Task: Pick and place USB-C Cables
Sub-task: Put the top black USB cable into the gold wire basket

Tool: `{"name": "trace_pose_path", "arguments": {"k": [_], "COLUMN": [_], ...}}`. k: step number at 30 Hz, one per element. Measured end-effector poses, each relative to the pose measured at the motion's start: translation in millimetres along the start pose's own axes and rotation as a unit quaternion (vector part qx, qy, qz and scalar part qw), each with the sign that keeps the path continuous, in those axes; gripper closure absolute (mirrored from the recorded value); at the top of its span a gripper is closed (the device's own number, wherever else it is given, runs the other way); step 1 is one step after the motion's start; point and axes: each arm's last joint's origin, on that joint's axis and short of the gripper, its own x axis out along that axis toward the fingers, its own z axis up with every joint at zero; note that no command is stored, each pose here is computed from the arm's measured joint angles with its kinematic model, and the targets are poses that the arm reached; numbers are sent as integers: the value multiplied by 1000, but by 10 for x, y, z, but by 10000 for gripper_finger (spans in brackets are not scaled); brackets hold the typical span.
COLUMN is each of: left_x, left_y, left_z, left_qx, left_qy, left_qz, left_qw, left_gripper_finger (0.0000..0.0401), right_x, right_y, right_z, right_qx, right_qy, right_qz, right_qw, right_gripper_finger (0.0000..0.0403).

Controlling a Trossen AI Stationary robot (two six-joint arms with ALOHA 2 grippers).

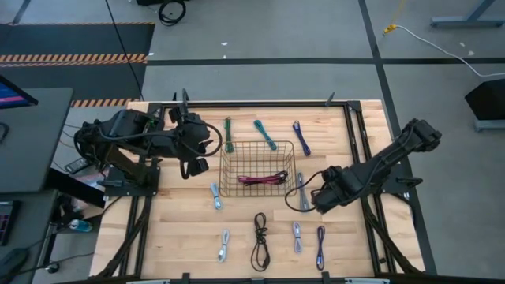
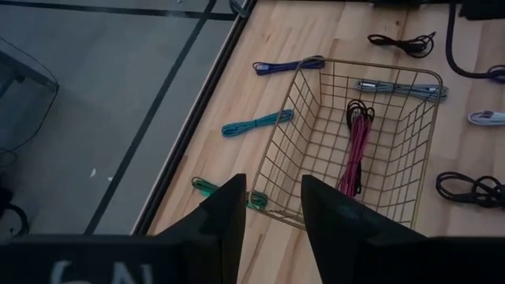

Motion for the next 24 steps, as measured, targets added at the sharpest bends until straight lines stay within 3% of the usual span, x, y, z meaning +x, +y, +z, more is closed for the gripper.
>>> {"name": "trace_pose_path", "arguments": {"k": [11, 17, 24], "left_x": [0, 0, 1], "left_y": [0, 0, -1], "left_z": [1, 1, 1], "left_qx": [-4, -9, -21], "left_qy": [0, 0, 0], "left_qz": [0, 0, 0], "left_qw": [1000, 1000, 1000], "left_gripper_finger": [270, 270, 270], "right_x": [511, 639, 771], "right_y": [-27, -73, -66], "right_z": [12, 55, 143], "right_qx": [-8, -17, -17], "right_qy": [0, -3, -24], "right_qz": [15, 6, 46], "right_qw": [1000, 1000, 998], "right_gripper_finger": [180, 180, 180]}}
